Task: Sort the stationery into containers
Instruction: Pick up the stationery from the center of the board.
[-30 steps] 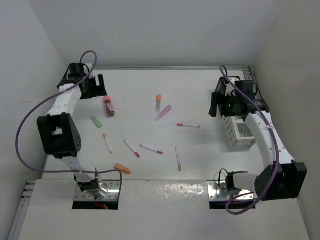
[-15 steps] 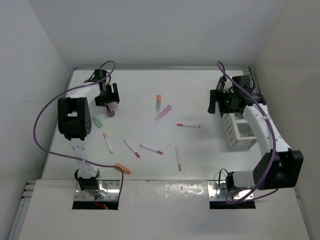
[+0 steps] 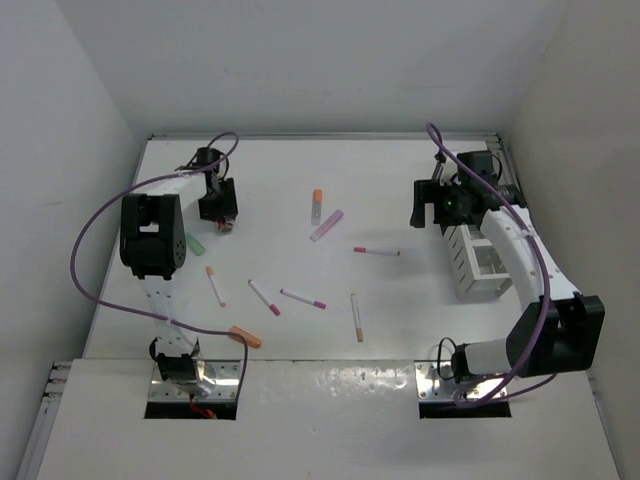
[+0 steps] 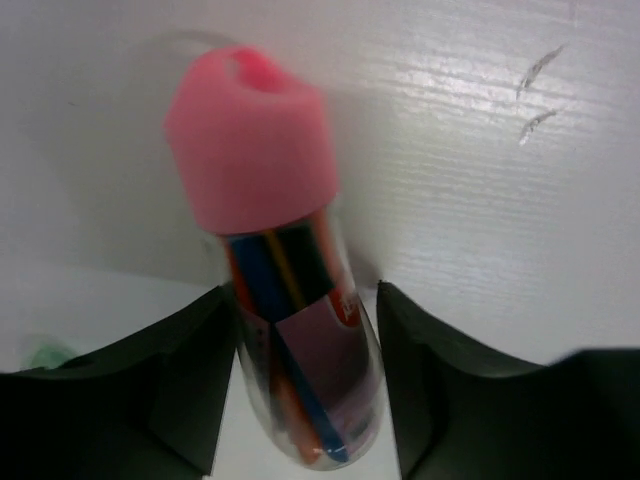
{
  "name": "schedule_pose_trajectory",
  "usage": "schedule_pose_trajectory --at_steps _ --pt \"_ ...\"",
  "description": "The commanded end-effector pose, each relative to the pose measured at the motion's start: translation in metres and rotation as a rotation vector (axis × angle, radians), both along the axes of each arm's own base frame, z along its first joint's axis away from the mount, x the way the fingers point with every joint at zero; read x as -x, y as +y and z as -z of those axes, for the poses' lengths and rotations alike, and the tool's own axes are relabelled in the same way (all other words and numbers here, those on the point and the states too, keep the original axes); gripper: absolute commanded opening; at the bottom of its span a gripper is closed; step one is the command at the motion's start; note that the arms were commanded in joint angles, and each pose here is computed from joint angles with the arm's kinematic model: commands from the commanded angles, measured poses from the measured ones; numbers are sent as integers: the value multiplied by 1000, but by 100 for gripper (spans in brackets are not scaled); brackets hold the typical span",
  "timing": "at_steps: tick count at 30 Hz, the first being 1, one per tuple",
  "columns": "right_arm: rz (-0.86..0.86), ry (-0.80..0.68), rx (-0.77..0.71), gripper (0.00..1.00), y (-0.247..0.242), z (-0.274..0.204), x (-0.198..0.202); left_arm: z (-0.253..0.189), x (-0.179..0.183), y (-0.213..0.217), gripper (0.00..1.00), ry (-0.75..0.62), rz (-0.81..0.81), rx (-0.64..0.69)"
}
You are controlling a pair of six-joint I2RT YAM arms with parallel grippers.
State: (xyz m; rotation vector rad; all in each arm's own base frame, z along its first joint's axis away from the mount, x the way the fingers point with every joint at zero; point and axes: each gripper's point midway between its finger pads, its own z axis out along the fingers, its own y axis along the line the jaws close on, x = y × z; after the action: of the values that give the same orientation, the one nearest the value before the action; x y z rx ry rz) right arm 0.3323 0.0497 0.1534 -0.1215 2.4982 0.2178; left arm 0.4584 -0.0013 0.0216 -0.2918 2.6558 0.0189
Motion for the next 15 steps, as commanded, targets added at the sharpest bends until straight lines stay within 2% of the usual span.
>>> schedule_pose_trajectory --at_steps 1,3,5,6,7,8,10,11,12,13,14,15 --pt "-22 -102 -16 97 10 -30 -15 10 4 -5 57 19 46 40" --pt "-42 -120 -24 97 16 -35 -16 8 4 -13 40 14 86 73" --pt "-69 -146 -25 97 22 -44 -19 1 3 -20 32 0 145 96" --pt "-92 -153 -21 97 27 -46 -18 -10 0 -24 26 -29 180 113" --pt "-110 -183 -17 97 31 -59 -22 -21 -1 -33 24 -55 250 143" --pt "-124 -160 -19 97 35 -58 -20 -44 -4 -37 10 -116 302 148" --pt "-140 -176 -42 98 40 -75 -25 -77 -6 -56 3 -222 398 216" --pt "-131 -177 -59 98 36 -79 -27 -95 -6 -62 3 -279 435 235" --pt "-146 -181 -109 98 42 -84 -27 -136 -1 -70 3 -388 498 244" --pt "-147 -207 -141 99 42 -95 -30 -159 10 -92 4 -457 613 337" --pt "-141 -245 -176 99 38 -108 -34 -196 21 -104 6 -561 719 350" --pt "-150 -259 -213 99 41 -115 -35 -211 32 -117 7 -597 787 410"
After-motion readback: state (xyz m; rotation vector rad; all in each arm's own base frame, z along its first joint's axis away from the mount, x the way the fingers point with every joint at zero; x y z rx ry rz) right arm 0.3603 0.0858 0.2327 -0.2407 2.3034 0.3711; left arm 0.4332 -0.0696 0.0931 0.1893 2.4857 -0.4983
